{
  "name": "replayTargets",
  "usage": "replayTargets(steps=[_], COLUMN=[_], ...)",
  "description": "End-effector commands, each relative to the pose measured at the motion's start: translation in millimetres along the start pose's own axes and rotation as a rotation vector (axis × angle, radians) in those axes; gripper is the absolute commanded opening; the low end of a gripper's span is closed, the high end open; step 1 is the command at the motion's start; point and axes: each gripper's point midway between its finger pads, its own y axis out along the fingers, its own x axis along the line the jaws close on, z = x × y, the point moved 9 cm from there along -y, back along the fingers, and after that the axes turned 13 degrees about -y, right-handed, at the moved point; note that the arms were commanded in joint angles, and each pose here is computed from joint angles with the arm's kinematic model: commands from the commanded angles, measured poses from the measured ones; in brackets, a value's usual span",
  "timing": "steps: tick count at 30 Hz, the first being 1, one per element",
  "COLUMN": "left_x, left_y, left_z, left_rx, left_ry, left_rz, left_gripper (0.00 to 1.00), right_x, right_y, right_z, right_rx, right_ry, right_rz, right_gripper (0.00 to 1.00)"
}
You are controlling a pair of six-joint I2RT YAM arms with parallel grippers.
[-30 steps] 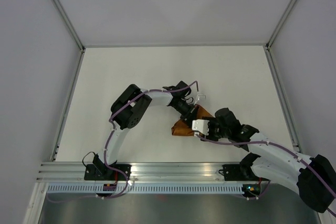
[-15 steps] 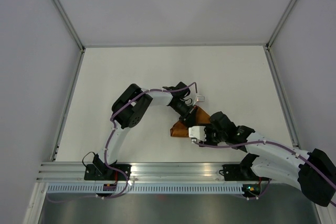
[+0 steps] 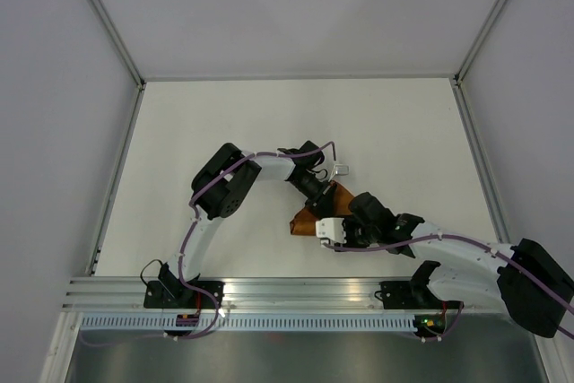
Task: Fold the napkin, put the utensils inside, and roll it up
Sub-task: Roll the napkin with the utensil
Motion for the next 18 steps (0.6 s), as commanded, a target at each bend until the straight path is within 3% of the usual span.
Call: replayTargets(steps=[1,15,18], left_x=[64,65,66], left_y=[12,15,14], left_z=[21,18,17], left_rx=[0.017,0.024,0.022], left_ry=[-0.143,-0.197,-0.219], left_rz=[-0.288,-0.256,-0.249], left_gripper=[0.02,0.02,0.02], right_x=[-3,-1,3], right_y=[3,17,21], right_z=[-2,-5,-1], right_rx=[0.013,0.042,0.052], right_ry=[0.010,-0.015,-0.012], right_rz=[0.026,0.034,0.022], right_gripper=[0.52,0.49,0.45])
